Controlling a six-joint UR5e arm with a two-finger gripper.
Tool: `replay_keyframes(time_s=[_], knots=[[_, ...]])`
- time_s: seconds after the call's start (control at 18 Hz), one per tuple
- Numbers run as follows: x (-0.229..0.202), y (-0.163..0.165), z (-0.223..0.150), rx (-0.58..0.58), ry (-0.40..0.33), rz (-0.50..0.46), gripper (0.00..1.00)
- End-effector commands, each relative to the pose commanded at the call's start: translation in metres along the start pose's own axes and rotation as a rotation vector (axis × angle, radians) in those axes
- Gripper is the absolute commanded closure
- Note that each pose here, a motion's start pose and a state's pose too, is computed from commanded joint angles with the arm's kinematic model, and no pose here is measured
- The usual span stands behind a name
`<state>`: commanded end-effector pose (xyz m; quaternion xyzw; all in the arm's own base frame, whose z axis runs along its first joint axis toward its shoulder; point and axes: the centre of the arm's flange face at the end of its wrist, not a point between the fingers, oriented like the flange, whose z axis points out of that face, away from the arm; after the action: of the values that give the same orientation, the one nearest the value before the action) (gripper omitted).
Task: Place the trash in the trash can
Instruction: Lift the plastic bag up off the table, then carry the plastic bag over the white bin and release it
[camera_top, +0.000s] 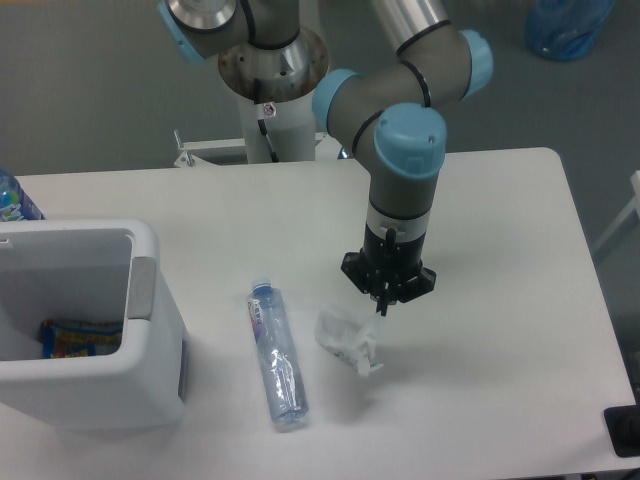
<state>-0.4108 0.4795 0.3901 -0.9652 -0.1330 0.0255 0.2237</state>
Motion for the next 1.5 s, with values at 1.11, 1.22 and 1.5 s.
replay_keyframes(time_s=[1.11, 1.22, 1.5], knots=[[0.160, -0.093, -0.142, 0.280, 0.141, -0.249, 1.00], [0.189, -0.090, -0.149, 0.282, 0.163, -0.213, 1.00], [0.264, -0.082, -0.131, 0.230, 0.237, -0.121, 1.00]])
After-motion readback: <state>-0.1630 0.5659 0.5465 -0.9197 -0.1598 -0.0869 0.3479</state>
